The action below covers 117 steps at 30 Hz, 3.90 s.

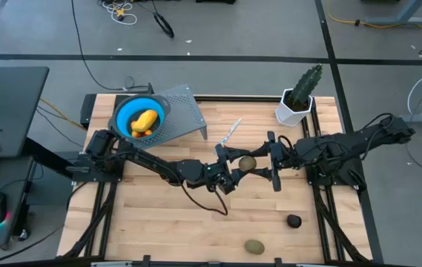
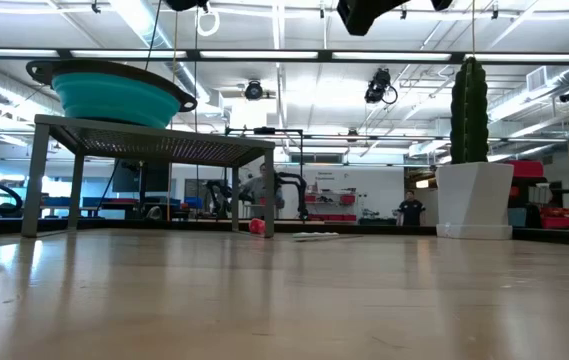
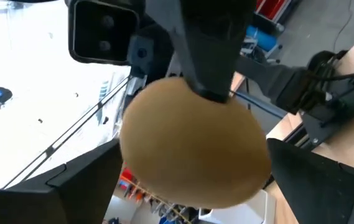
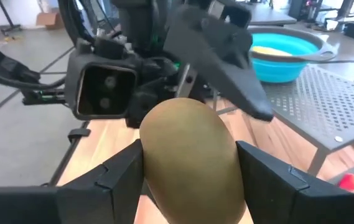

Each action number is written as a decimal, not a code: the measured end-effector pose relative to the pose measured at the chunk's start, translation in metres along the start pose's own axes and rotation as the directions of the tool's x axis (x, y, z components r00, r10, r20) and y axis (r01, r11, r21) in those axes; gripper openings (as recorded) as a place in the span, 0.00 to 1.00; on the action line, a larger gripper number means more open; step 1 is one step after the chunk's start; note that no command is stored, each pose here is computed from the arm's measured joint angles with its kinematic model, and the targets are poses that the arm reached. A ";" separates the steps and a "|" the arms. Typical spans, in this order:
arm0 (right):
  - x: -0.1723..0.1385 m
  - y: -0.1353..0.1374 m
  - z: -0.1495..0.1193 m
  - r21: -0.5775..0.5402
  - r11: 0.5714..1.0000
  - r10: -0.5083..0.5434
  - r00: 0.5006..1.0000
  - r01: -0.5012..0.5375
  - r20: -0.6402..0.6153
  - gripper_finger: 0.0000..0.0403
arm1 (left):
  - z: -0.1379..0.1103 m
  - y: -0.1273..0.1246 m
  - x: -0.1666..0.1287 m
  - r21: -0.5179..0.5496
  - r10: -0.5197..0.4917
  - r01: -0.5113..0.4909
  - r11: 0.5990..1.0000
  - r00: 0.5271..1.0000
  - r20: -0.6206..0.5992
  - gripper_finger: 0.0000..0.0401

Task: Pick & Place Fruit
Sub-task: Put the top brown kiwi into the blue strainer bowl

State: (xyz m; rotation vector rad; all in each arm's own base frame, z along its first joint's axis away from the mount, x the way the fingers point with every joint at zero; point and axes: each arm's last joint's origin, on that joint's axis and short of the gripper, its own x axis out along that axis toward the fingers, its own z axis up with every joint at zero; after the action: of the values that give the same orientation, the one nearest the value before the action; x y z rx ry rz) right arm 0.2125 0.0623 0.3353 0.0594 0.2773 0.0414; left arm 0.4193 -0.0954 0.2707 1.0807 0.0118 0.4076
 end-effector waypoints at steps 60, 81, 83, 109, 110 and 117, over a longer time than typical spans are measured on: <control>0.000 -0.001 -0.001 0.003 1.000 -0.015 1.000 0.015 -0.014 0.58 | 0.009 0.000 -0.005 0.070 -0.001 -0.003 0.998 0.999 0.054 0.73; 0.000 0.000 0.004 0.029 0.999 -0.017 0.999 0.016 0.047 0.58 | 0.010 0.000 -0.005 0.083 -0.017 0.012 0.997 0.998 0.059 0.84; 0.000 0.000 0.004 0.031 0.999 -0.018 0.999 0.016 0.048 0.58 | 0.009 -0.001 -0.005 0.086 -0.023 0.018 0.996 0.998 0.064 0.88; 0.009 0.002 0.002 0.123 0.992 0.005 0.999 -0.009 0.037 0.58 | 0.010 -0.004 -0.007 0.144 -0.011 0.004 0.990 0.999 0.047 0.92; 0.009 0.002 0.002 0.123 0.992 0.004 0.999 -0.008 0.035 0.58 | 0.010 -0.004 -0.007 0.144 -0.010 0.003 0.990 0.999 0.046 0.91; 0.009 0.002 0.001 0.119 0.993 -0.001 1.000 -0.002 0.026 0.58 | 0.010 -0.003 -0.007 0.141 -0.004 -0.002 0.990 0.999 0.043 0.84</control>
State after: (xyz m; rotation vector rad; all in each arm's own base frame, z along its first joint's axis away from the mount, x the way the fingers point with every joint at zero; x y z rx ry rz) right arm 0.2214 0.0643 0.3341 0.1789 0.2538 0.0245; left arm 0.4162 -0.1078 0.2718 1.2292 0.0028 0.3864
